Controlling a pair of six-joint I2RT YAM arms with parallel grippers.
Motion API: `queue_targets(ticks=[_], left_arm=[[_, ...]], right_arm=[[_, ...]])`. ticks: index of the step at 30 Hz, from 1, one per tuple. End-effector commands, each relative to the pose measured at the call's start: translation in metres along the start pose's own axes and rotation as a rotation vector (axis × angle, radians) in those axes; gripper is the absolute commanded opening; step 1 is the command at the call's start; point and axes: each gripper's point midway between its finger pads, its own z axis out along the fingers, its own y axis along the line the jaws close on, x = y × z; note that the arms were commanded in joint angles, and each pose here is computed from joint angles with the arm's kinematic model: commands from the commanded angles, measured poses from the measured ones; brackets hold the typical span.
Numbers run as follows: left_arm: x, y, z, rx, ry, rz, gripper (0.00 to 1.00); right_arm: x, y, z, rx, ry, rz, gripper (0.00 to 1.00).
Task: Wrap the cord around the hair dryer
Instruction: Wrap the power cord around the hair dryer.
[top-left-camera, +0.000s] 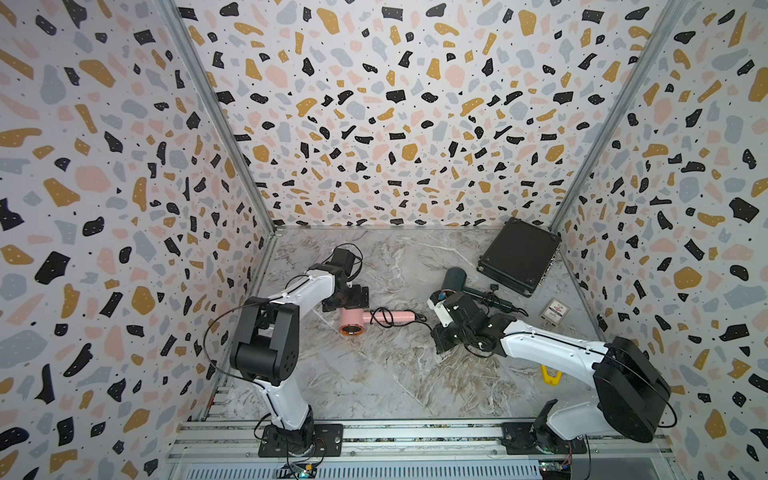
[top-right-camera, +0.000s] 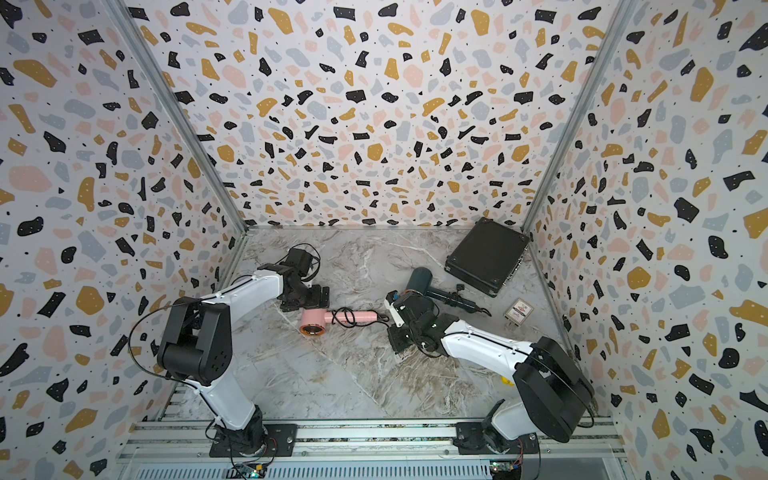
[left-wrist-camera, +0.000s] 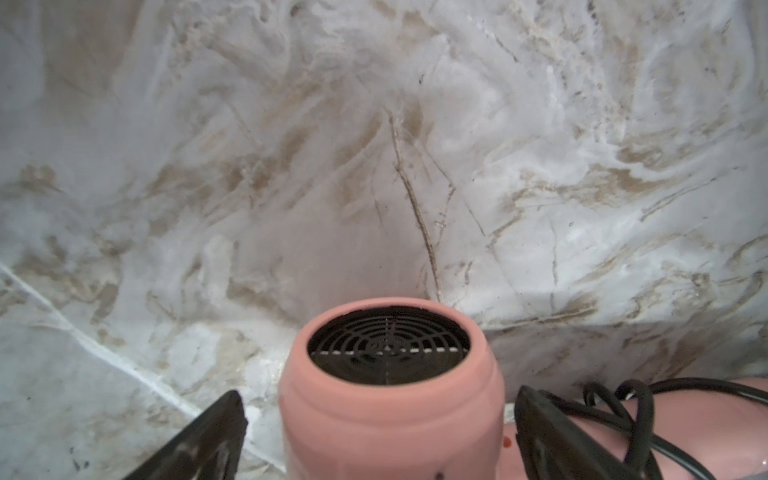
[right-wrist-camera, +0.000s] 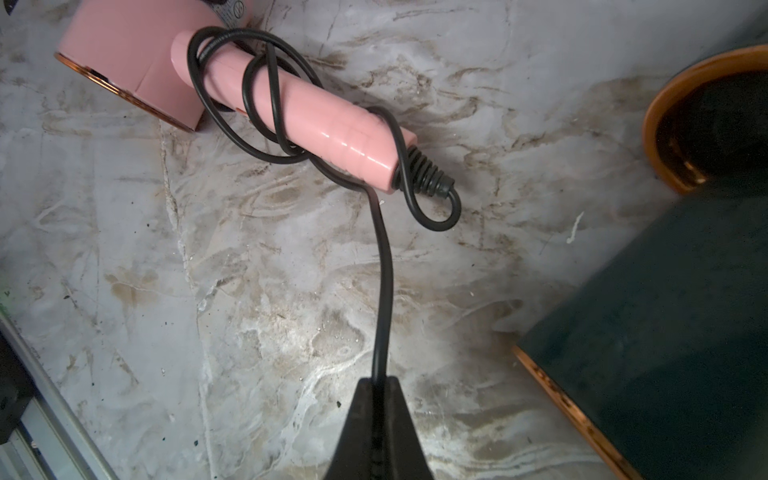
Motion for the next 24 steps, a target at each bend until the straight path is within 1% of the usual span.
queue_targets(ticks=[1,5,10,14,17,19,21,24], left_arm=[[0.014,-0.002,0.009,0.009,0.043,0.001,1.0],[0.017,-0.003,0.021,0.018,0.06,-0.004,0.93],[0.02,-0.005,0.034,0.033,0.08,-0.01,0.8],[0.023,-0.005,0.044,0.039,0.097,-0.013,0.66],[0.021,-0.006,0.041,0.037,0.092,-0.012,0.51],[0.017,-0.005,0.032,0.027,0.074,-0.011,0.37],[0.011,-0.002,0.018,0.01,0.044,-0.003,0.23],[0.004,-0.001,0.002,-0.021,0.016,0.023,0.04]], right_arm=[[-0.013,0.003,-0.007,0.006,-0.032,-0.007,0.0],[-0.012,0.005,-0.006,0.0,-0.017,-0.017,0.0],[-0.013,0.006,-0.008,0.005,-0.019,-0.03,0.0],[-0.014,0.007,-0.009,0.005,-0.015,-0.045,0.0],[-0.014,0.015,-0.011,-0.026,0.008,-0.07,0.0],[-0.016,0.026,-0.019,-0.068,0.035,-0.106,0.0],[-0.022,0.044,-0.033,-0.126,0.058,-0.168,0.0],[-0.038,0.067,-0.058,-0.188,0.046,-0.273,0.0]])
